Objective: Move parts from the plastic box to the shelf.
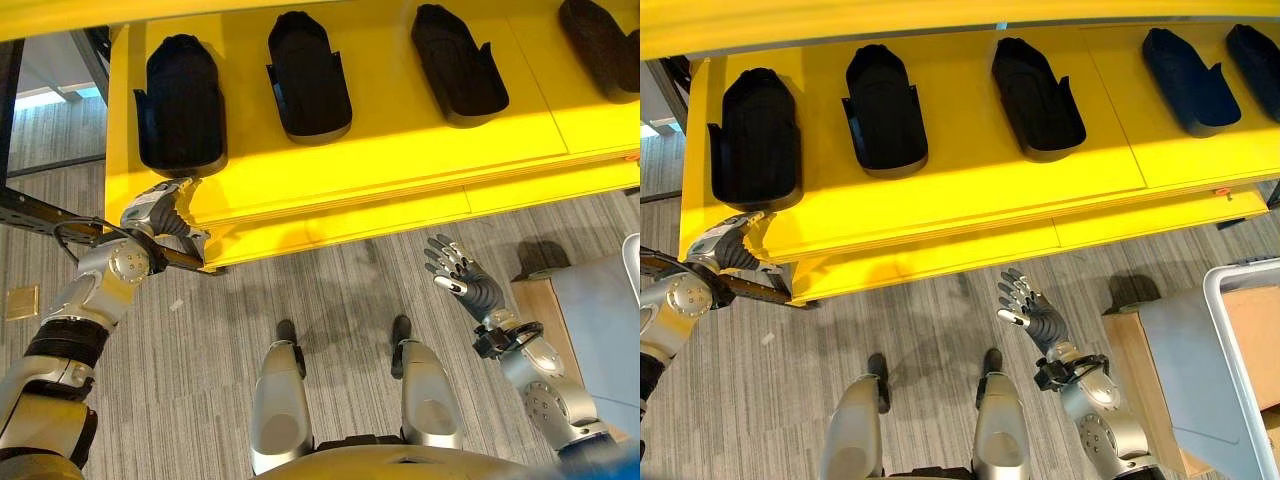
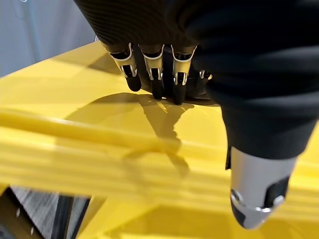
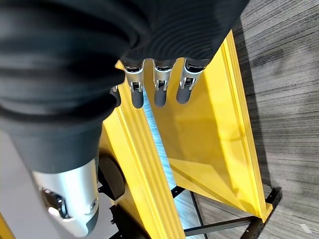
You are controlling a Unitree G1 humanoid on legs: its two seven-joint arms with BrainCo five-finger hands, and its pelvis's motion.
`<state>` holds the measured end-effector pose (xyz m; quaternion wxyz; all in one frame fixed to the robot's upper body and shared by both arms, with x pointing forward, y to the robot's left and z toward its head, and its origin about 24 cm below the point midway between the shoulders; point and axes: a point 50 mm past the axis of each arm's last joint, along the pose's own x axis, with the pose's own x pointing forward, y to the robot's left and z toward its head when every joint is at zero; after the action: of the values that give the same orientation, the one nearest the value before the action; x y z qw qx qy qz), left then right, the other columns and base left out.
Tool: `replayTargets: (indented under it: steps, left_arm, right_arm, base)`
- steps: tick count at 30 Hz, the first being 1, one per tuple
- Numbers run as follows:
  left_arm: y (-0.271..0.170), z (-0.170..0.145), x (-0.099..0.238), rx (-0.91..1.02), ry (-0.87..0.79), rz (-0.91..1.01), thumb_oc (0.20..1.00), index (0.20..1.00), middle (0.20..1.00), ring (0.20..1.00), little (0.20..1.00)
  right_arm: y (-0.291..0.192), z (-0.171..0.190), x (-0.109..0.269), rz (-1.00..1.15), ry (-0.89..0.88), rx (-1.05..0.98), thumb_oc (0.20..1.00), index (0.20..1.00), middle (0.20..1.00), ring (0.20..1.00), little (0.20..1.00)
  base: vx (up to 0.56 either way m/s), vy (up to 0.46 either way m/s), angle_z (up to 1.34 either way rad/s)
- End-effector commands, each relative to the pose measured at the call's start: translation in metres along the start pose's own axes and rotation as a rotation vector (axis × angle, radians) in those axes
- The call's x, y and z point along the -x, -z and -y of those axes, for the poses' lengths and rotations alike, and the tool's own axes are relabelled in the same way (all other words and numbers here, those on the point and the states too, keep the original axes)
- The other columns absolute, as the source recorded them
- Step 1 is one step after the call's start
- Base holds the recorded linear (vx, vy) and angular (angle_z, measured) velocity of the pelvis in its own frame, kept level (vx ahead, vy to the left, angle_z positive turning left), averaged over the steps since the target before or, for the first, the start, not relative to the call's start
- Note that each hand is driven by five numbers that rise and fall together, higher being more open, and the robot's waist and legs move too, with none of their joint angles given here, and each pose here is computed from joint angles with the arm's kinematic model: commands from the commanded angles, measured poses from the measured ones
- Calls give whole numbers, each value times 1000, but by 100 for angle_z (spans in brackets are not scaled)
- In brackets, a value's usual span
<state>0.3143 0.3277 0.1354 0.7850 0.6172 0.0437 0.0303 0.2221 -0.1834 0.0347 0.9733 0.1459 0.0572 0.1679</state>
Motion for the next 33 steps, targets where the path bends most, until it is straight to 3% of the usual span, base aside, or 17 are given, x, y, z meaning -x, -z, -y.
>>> replayTargets:
  steps: [1,33]
  left_arm:
    - [15,-30,0,-52,-68,-52,1000,1000,1000,1000,1000]
    - [10,-55,-18,-65,-100,-81,1000,1000,1000,1000,1000]
  right_arm:
    - [-17,-3,8,75,-39,6,1000,1000,1000,1000,1000]
    - [-15,1,16,57,-34,-5,1000,1000,1000,1000,1000]
  base:
    - [0,0,0]
    - [0,0,0]
